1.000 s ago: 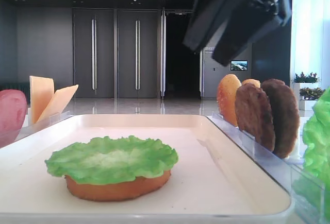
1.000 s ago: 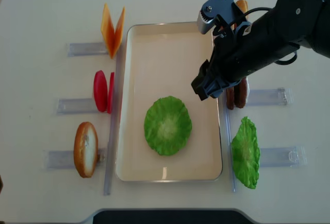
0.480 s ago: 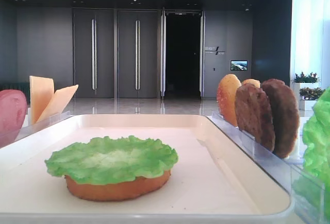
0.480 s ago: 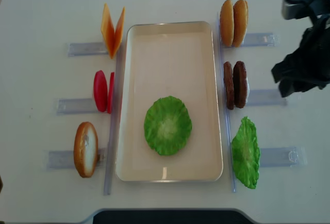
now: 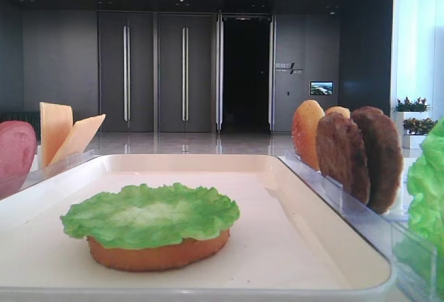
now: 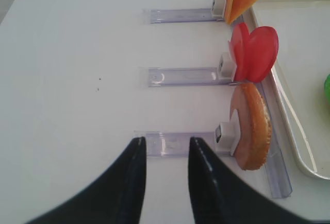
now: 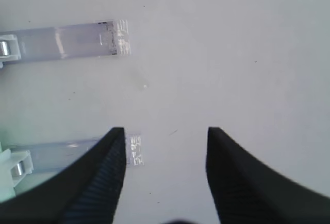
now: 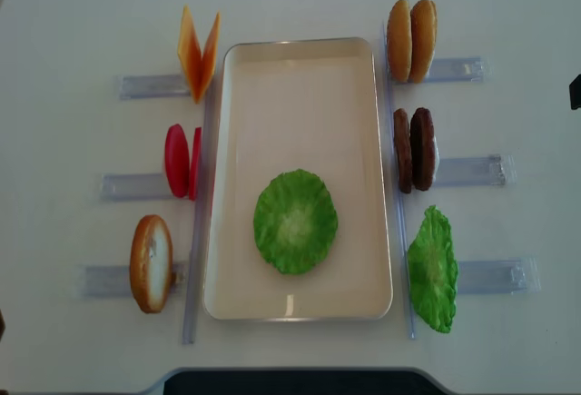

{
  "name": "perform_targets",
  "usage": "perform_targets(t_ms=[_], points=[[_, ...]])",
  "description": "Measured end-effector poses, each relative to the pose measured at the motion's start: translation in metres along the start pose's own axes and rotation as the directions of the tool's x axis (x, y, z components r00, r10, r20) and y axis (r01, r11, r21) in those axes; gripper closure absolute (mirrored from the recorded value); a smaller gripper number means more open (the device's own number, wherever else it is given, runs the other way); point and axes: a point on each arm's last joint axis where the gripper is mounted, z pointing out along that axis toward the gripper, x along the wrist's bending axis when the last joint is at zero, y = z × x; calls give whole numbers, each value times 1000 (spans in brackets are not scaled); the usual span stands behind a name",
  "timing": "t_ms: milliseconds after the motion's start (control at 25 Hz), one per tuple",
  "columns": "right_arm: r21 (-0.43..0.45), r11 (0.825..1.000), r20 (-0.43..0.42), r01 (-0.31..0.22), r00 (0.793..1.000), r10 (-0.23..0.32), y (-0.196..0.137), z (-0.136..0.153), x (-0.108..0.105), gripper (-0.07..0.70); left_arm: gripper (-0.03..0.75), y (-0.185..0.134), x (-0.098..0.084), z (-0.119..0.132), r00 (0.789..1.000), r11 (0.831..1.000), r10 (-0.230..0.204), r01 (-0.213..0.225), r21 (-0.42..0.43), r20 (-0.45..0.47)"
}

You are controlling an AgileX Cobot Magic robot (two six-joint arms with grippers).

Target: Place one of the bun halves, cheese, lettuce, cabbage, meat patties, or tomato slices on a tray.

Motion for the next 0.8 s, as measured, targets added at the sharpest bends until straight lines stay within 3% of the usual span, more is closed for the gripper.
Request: perform_targets(t_ms=[400,600,800], points=[[-64,998,1,4,1000,-4,-16,-22,1,262,496,0,0,0,1000,1000,0,0,0,0],[-117,993,7,8,1000,-7,-48,-27,2,262,496,0,0,0,1000,1000,0,0,0,0],[-234,972,12,14,1000,-11,-89,-37,3,262,496,0,0,0,1000,1000,0,0,0,0]])
